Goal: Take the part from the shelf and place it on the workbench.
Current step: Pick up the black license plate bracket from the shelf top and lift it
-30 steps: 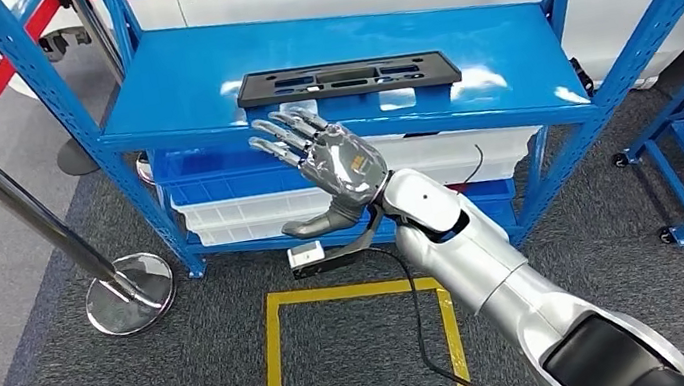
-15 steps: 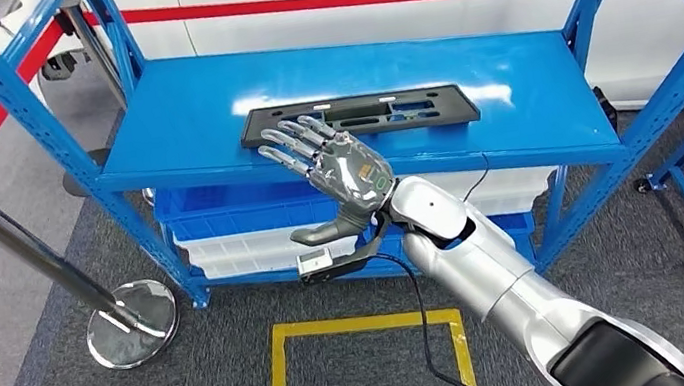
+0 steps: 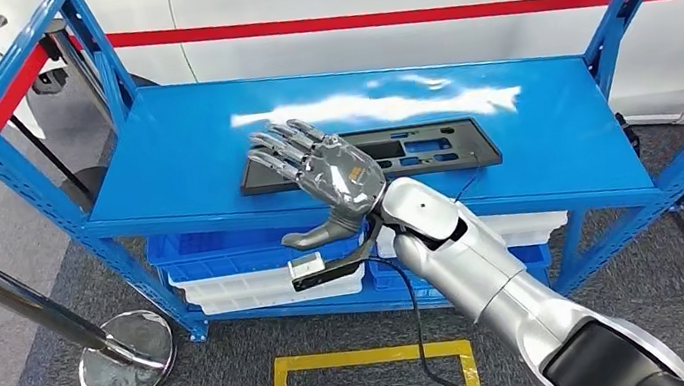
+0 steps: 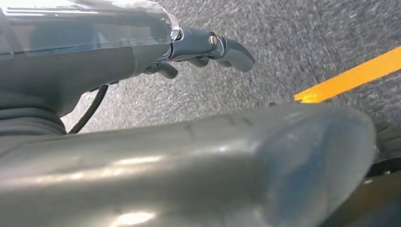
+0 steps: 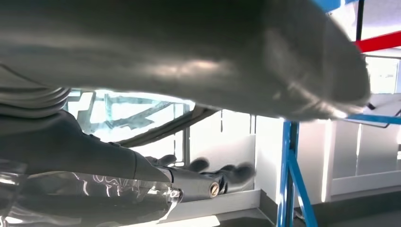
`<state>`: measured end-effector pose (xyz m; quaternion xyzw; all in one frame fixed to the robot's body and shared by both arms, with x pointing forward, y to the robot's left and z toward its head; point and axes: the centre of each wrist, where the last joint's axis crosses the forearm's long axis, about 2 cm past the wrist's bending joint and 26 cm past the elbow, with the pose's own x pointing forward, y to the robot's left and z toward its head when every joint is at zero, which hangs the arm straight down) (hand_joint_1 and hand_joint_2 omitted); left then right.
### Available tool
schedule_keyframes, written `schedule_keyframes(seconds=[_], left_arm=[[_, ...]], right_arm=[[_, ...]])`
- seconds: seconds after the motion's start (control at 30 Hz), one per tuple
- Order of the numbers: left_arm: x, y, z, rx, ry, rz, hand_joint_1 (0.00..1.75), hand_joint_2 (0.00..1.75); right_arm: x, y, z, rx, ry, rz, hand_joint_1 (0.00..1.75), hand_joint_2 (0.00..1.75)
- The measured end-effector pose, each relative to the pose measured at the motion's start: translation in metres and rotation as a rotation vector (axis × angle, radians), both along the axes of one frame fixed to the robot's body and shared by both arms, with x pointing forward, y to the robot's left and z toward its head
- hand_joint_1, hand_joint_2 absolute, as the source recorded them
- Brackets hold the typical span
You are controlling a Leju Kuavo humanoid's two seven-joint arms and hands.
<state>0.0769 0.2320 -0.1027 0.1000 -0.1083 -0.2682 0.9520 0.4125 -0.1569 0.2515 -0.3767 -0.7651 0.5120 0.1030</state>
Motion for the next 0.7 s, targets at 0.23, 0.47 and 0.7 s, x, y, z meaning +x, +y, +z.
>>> schedule_keyframes(seconds=[0.23,0.47,0.7], left_arm=[[0.003,-0.001,0.001,-0.021,-0.019,-0.012,0.0,0.0],[0.004,-0.002,0.001,-0.023,-0.019,-0.016,0.0,0.0],[0.004,-0.002,0.001,-0.023,-0.022,-0.016,0.0,0.0]], right_arm=[[0.002,-0.004,-0.01,-0.038,0.017,-0.046,0.0,1.75],[0.01,-0.016,-0.032,-0.122,0.068,-0.147,0.0,1.75],[0.016,-0.022,-0.041,-0.187,0.075,-0.194,0.0,1.75]])
